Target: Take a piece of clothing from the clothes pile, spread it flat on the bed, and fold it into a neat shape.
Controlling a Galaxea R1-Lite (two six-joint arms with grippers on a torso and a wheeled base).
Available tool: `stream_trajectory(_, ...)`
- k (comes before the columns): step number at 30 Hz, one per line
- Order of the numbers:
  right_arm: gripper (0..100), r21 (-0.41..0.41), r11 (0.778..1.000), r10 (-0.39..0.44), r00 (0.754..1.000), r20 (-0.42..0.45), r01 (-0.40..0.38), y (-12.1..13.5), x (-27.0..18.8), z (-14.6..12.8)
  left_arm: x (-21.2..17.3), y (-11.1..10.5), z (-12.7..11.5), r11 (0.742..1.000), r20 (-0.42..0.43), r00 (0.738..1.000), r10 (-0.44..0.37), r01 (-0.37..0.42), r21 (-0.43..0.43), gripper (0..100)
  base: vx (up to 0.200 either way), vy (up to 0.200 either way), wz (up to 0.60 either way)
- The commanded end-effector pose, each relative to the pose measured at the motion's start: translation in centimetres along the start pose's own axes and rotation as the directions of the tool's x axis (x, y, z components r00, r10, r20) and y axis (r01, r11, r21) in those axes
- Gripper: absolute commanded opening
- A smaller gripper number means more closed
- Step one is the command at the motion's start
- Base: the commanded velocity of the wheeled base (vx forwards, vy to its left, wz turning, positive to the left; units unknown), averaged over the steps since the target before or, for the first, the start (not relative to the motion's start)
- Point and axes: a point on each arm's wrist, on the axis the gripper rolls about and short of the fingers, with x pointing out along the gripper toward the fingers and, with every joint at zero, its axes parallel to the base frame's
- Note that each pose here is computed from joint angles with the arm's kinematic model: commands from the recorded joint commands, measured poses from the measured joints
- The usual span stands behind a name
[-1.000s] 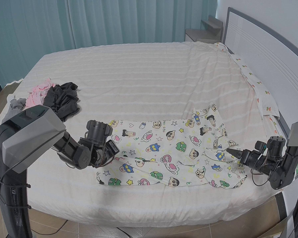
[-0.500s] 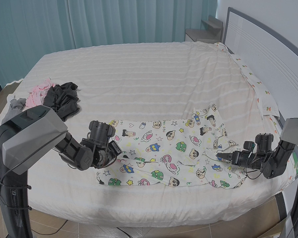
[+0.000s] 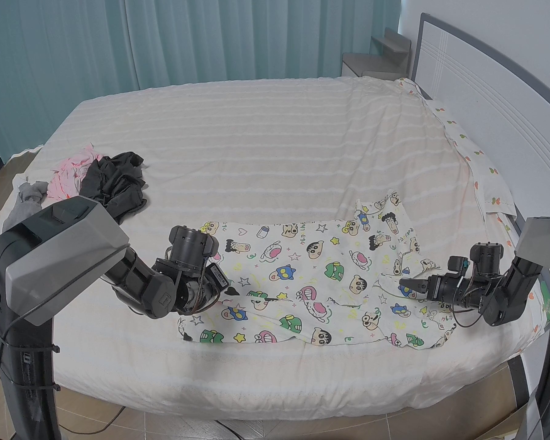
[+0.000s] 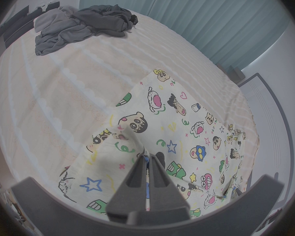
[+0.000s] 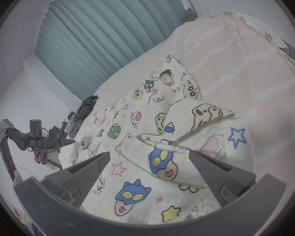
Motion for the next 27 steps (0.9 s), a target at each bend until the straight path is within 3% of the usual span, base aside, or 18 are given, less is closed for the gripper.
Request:
stream_trajectory(1, 100, 0.01, 1.0, -0.023, 1.0, 0.002, 0.023, -0.8, -0.5, -0.1, 0.0, 0.2, -0.1, 1.0, -0.003, 1.0, 0.005, -0.005, 0.0, 0, 0.0, 0.0, 0.0)
stream_trajectory(13, 100, 0.048, 0.996, -0.071, 0.997, -0.006, 0.071, -2.3, -1.8, -0.7, -0.2, 0.4, -0.3, 1.0, -0.008, 1.0, 0.012, -0.012, 0.003, 0, 0.0, 0.0, 0.0)
stream_trajectory(27, 100, 0.033, 0.999, -0.041, 0.998, -0.046, 0.042, -1.6, -0.2, -1.7, -0.3, 0.2, -0.3, 1.0, -0.006, 1.0, 0.005, -0.005, 0.004, 0, 0.0, 0.0, 0.0)
